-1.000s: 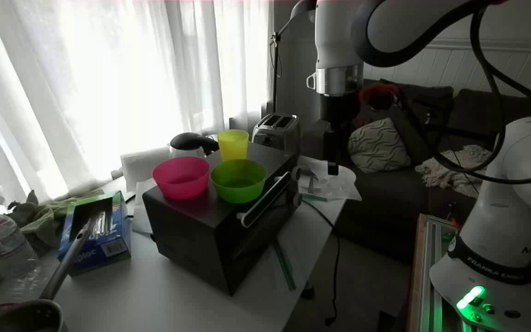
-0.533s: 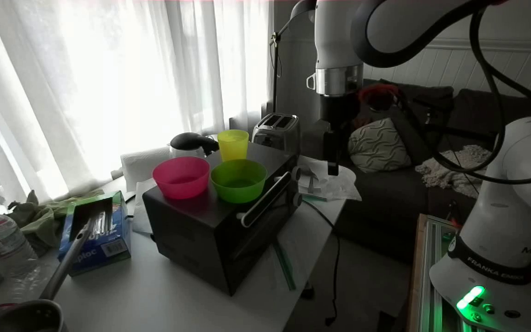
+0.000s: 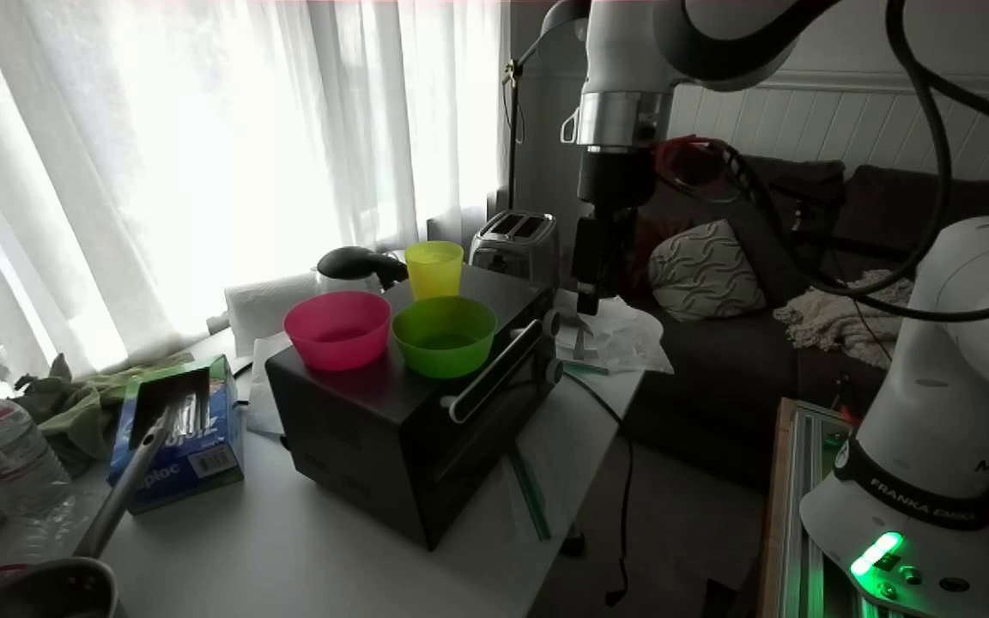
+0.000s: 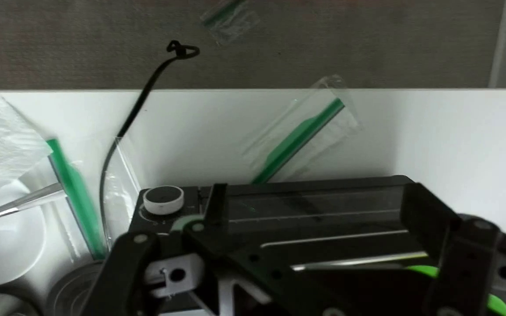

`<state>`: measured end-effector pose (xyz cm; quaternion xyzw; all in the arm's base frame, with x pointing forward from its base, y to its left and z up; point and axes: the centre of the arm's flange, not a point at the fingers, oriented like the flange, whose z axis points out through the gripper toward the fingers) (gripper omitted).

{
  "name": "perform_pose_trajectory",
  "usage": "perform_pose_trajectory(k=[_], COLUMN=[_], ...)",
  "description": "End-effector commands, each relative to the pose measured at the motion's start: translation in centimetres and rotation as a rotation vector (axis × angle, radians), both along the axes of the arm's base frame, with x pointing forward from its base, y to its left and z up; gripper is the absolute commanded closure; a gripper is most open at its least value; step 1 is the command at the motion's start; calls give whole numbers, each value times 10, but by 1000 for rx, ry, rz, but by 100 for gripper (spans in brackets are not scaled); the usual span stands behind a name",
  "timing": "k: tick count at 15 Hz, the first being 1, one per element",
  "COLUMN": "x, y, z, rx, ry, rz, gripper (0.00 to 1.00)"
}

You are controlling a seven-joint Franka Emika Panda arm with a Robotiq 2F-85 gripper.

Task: Stack the two bowls together then put the yellow cup in the green bowl and place the bowls on the table

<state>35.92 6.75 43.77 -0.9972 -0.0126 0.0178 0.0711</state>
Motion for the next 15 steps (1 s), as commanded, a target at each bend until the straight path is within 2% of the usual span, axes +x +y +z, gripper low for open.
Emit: perform_pose_trajectory(k=[1, 6, 9, 10, 11, 15], x=[12, 39, 53, 56, 41, 50], y=[24, 52, 67, 70, 61, 66], z=[15, 12, 5, 5, 5, 1], rx=[53, -3, -1, 9, 12, 17], ry=[-57, -83, -110, -127, -107, -111], rz=[-74, -228, -316, -328, -280, -307], gripper=[0, 0, 0, 0, 0, 0])
